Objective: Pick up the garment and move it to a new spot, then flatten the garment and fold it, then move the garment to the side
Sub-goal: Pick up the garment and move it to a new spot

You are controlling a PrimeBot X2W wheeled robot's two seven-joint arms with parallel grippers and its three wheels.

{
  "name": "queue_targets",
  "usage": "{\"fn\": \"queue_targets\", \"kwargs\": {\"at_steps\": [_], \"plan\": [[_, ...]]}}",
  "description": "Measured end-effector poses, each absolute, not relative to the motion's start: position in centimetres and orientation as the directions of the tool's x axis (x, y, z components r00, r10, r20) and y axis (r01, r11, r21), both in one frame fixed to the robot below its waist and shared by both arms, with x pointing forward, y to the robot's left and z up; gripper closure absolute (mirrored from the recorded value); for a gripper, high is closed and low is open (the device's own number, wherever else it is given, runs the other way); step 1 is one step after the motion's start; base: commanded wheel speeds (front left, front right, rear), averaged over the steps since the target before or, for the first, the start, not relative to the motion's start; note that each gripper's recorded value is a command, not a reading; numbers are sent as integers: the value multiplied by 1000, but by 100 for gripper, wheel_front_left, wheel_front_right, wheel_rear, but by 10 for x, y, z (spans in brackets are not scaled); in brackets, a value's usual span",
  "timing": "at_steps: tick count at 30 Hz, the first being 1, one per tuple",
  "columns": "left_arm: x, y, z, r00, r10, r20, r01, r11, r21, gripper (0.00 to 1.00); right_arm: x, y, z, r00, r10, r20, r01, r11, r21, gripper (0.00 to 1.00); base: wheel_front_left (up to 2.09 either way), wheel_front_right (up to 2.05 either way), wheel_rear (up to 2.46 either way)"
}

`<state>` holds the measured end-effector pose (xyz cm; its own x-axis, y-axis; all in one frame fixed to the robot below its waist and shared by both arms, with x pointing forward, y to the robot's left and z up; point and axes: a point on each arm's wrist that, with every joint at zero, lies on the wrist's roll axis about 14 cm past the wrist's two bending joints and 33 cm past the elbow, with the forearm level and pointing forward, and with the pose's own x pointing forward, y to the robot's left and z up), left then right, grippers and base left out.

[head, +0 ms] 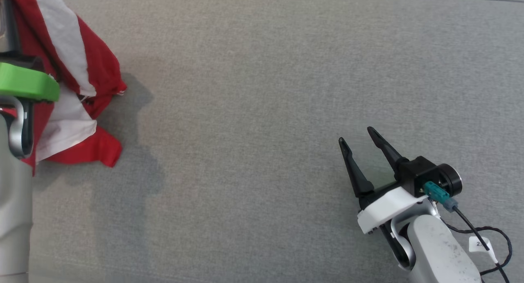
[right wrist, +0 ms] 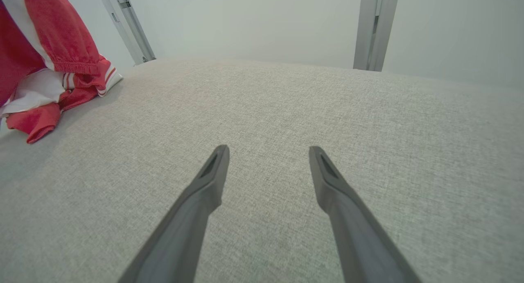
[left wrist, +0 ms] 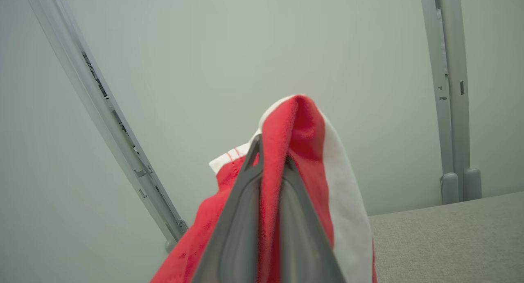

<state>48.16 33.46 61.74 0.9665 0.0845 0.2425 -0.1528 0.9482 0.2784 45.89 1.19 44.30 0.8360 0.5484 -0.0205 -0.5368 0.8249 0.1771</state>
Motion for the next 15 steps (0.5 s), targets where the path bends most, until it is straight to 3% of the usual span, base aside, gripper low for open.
{"fn": "queue_targets", "kwargs": {"at_steps": [6, 15], "plan": [[495, 253, 657, 923, -152, 354, 38, 950, 309, 100, 446, -16, 456, 872, 489, -7, -479, 857, 190, 0, 0, 0, 0], [506, 109, 672, 786, -439, 434, 379, 898, 222, 100, 423, -80, 463, 940, 340, -21, -333, 930, 158, 0, 0, 0, 0]]}}
